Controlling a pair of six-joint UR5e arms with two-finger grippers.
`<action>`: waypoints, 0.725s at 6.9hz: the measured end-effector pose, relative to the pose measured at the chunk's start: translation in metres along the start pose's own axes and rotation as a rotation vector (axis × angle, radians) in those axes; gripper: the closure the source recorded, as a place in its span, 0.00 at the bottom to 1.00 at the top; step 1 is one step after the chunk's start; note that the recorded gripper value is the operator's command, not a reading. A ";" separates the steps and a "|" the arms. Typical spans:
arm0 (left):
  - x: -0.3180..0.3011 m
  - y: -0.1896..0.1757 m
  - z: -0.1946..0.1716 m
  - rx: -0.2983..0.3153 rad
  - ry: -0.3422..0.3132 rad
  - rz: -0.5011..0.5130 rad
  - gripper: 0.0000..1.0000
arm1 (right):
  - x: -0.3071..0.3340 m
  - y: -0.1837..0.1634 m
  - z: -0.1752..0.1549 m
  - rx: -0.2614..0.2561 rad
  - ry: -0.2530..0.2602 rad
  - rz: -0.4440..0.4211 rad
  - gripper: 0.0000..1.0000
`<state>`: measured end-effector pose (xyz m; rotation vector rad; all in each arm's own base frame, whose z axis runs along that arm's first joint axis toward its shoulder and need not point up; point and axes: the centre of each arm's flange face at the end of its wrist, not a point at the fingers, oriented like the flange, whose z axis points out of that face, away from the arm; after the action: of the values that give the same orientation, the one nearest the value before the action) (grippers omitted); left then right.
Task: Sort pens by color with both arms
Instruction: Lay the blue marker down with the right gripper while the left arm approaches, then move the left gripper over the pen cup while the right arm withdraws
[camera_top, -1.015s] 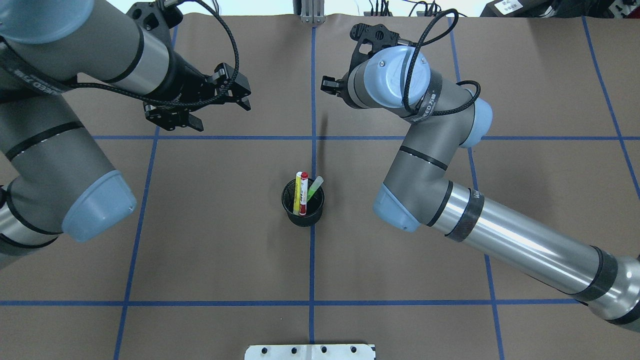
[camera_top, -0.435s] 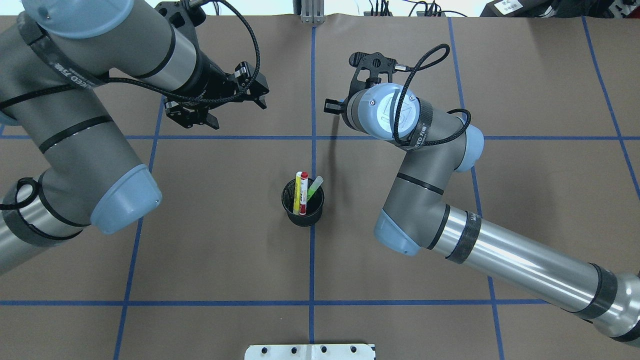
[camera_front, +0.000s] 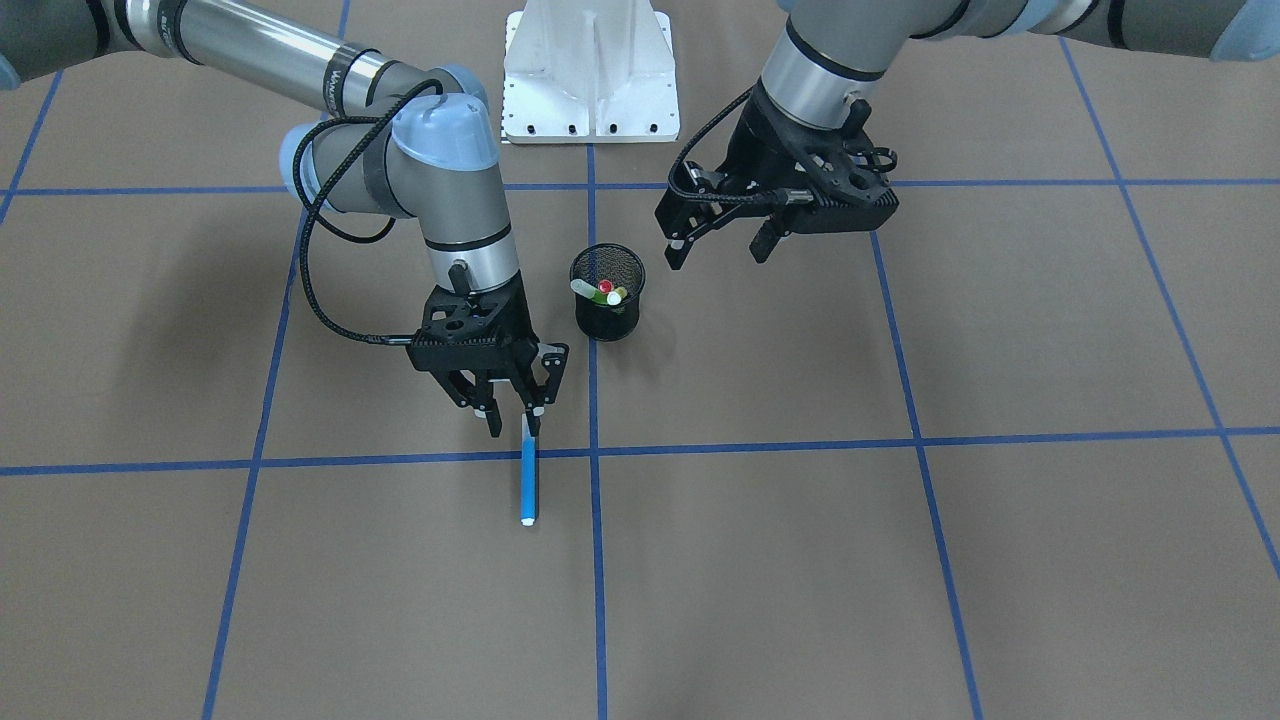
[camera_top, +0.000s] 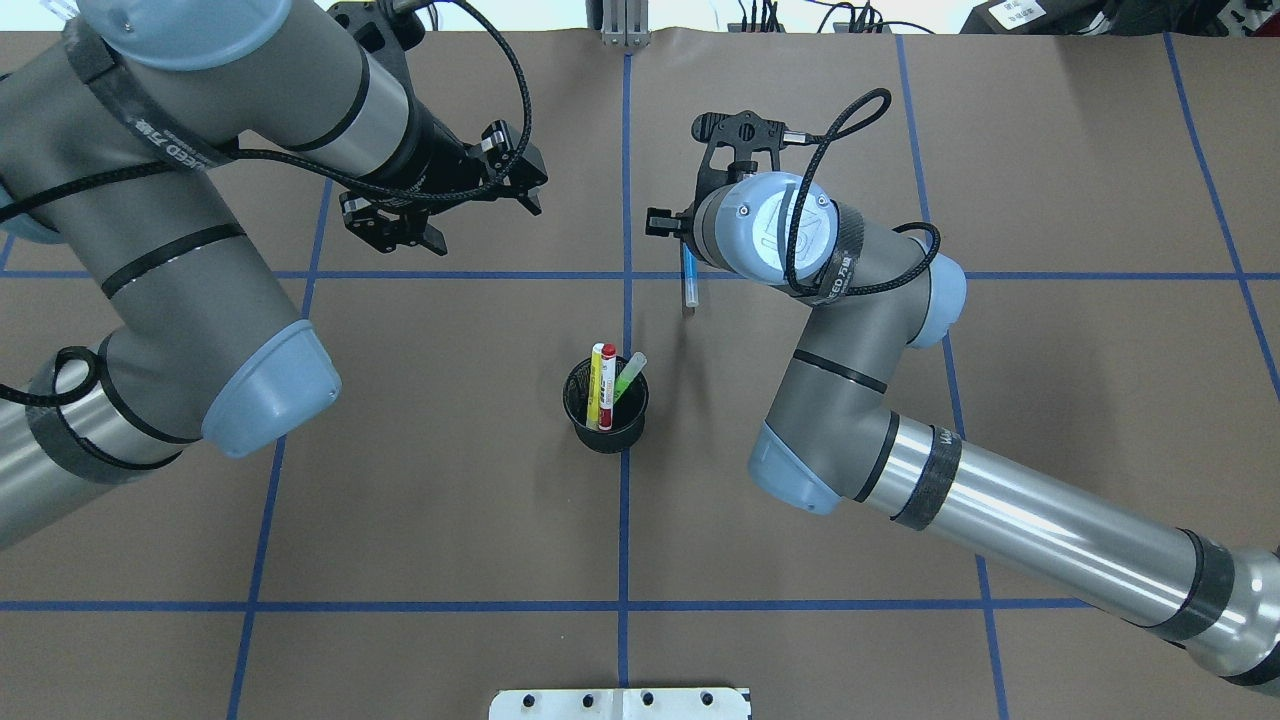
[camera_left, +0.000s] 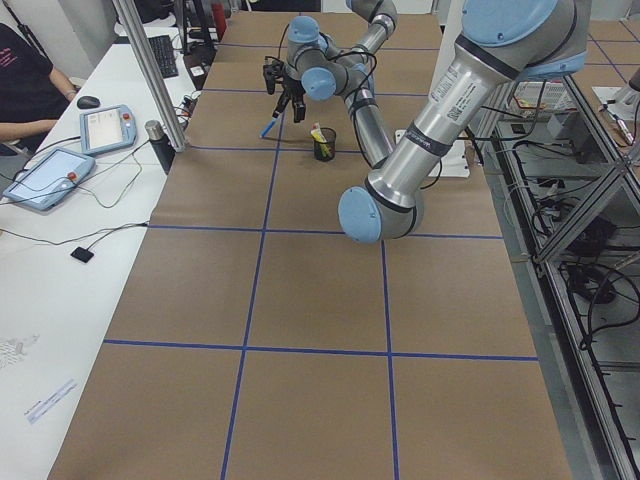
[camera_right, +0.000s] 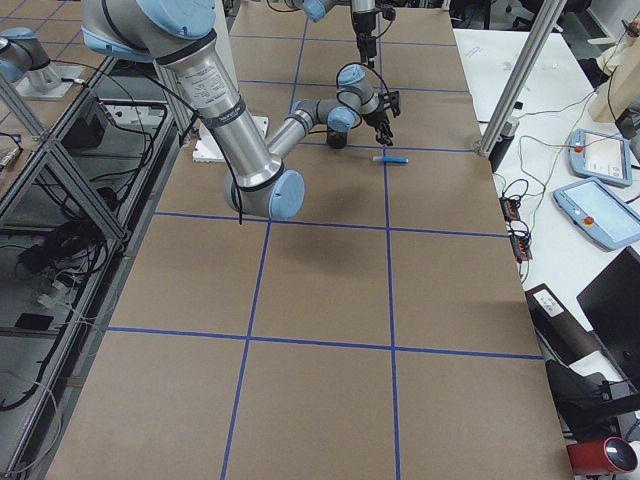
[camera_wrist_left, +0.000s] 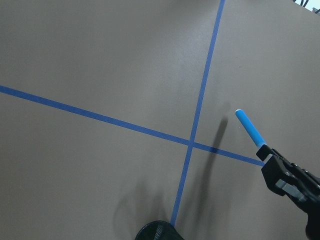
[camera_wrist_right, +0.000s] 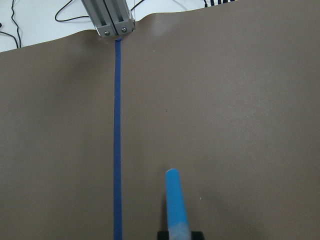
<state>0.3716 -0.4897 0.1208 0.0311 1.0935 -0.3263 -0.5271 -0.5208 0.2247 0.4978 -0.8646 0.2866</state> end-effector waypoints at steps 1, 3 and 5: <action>0.002 -0.001 0.003 -0.001 -0.003 -0.001 0.01 | 0.002 0.001 0.001 -0.013 0.000 -0.020 0.06; 0.011 -0.004 0.011 -0.005 -0.010 -0.002 0.01 | 0.019 -0.017 0.000 -0.116 -0.018 -0.060 0.02; 0.023 -0.003 0.024 -0.011 -0.020 0.002 0.03 | 0.071 -0.070 -0.012 -0.262 -0.042 -0.145 0.01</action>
<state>0.4013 -0.5026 0.1117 0.0192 1.0753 -0.3182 -0.4449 -0.5709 0.2527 0.3215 -0.8868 0.0285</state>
